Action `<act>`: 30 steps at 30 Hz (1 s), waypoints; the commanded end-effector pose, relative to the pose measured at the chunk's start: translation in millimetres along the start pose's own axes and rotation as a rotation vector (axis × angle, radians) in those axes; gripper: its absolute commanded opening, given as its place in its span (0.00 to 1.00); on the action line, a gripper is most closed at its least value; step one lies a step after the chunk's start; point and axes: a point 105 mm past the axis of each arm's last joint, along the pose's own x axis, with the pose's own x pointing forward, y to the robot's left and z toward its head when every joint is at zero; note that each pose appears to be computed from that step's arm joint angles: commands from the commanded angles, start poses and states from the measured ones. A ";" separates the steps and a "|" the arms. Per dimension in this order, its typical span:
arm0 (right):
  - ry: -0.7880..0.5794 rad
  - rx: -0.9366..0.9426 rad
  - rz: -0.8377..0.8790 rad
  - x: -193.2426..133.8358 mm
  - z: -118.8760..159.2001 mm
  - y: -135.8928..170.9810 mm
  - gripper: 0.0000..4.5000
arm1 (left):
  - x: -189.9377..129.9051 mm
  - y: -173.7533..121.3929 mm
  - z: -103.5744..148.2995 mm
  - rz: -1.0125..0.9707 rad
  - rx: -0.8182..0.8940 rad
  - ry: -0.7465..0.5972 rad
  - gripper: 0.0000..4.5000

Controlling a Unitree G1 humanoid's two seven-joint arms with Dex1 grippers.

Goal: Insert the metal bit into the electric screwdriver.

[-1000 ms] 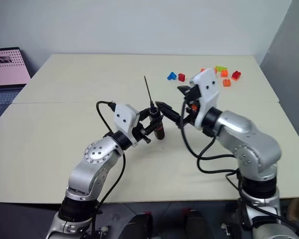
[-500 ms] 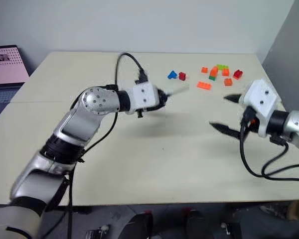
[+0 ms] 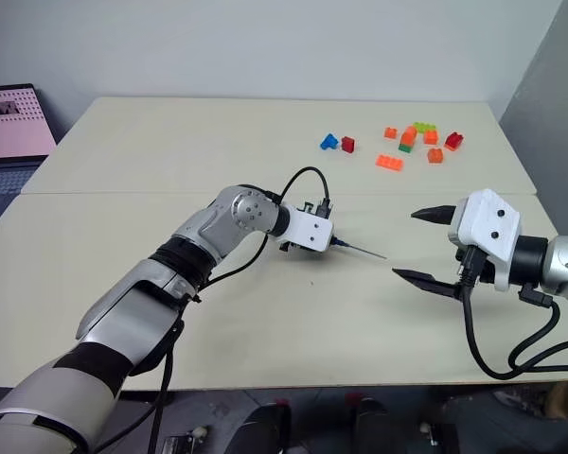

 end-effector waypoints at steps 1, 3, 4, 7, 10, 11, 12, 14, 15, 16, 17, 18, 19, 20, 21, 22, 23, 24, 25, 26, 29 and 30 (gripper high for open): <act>-0.014 -0.047 -0.019 -3.6 7.6 -1.0 1.00 | 1.3 4.5 4.2 0.009 -0.031 -0.031 0.65; -0.011 -0.046 -0.019 -3.9 7.0 -1.4 1.00 | -0.3 6.8 6.2 0.012 -0.050 -0.050 0.76; -0.011 -0.045 -0.019 -3.7 7.2 -2.0 1.00 | -3.1 8.5 8.0 0.013 -0.082 -0.075 0.79; -0.009 -0.043 -0.021 -2.9 6.6 -3.9 1.00 | -15.2 15.8 10.0 0.036 -0.145 -0.134 0.95; -0.003 -0.035 -0.018 -1.8 3.9 -4.5 1.00 | -36.2 32.5 3.6 0.117 -0.265 -0.174 1.00; -0.001 -0.033 -0.017 -1.3 2.9 -5.0 1.00 | -46.7 38.8 0.3 0.145 -0.320 -0.194 1.00; 0.001 -0.030 -0.018 -0.9 1.7 -5.5 1.00 | -57.6 43.8 -3.0 0.174 -0.363 -0.214 1.00; 0.007 -0.022 -0.019 -0.9 -1.8 -6.5 1.00 | -78.1 49.7 -8.5 0.216 -0.448 -0.252 1.00; 0.009 -0.013 -0.019 -1.0 -4.3 -6.8 1.00 | -89.2 49.5 -13.7 0.233 -0.503 -0.260 1.00; 0.011 -0.003 -0.019 -0.9 -7.2 -6.8 1.00 | -101.8 46.9 -20.3 0.261 -0.523 -0.249 1.00; 0.014 0.006 -0.018 -0.9 -10.0 -6.5 1.00 | -113.5 41.2 -23.8 0.279 -0.514 -0.244 1.00; 0.014 0.013 -0.016 -0.9 -12.2 -6.4 1.00 | -123.4 34.6 -27.5 0.301 -0.508 -0.230 1.00; 0.016 0.022 -0.015 -0.4 -14.8 -6.4 1.00 | -134.0 23.8 -33.2 0.304 -0.540 -0.218 1.00; 0.018 0.029 -0.010 -0.1 -17.2 -6.0 1.00 | -143.2 14.1 -35.6 0.308 -0.577 -0.222 1.00; 0.019 0.035 -0.005 0.1 -19.1 -5.8 1.00 | -151.3 4.6 -36.2 0.306 -0.616 -0.233 1.00; 0.029 0.033 0.000 0.2 -22.4 -6.6 1.00 | -159.4 -8.5 -38.2 0.300 -0.664 -0.236 1.00; 0.036 0.031 0.003 0.1 -24.5 -7.1 1.00 | -164.2 -17.0 -38.4 0.297 -0.692 -0.235 1.00; 0.037 0.036 0.010 0.2 -26.1 -8.0 1.00 | -170.8 -31.0 -39.2 0.284 -0.729 -0.240 1.00; 0.037 0.039 0.014 0.3 -27.0 -8.6 1.00 | -174.9 -40.1 -38.8 0.275 -0.752 -0.243 1.00; 0.036 0.038 0.017 0.7 -27.3 -9.9 1.00 | -178.8 -52.0 -39.3 0.255 -0.785 -0.232 1.00; 0.038 0.034 0.028 1.1 -29.7 -13.3 1.00 | -182.4 -65.8 -38.7 0.264 -0.845 -0.223 1.00; 0.036 0.032 0.032 2.3 -30.2 -14.2 1.00 | -183.0 -68.5 -40.9 0.282 -0.871 -0.222 1.00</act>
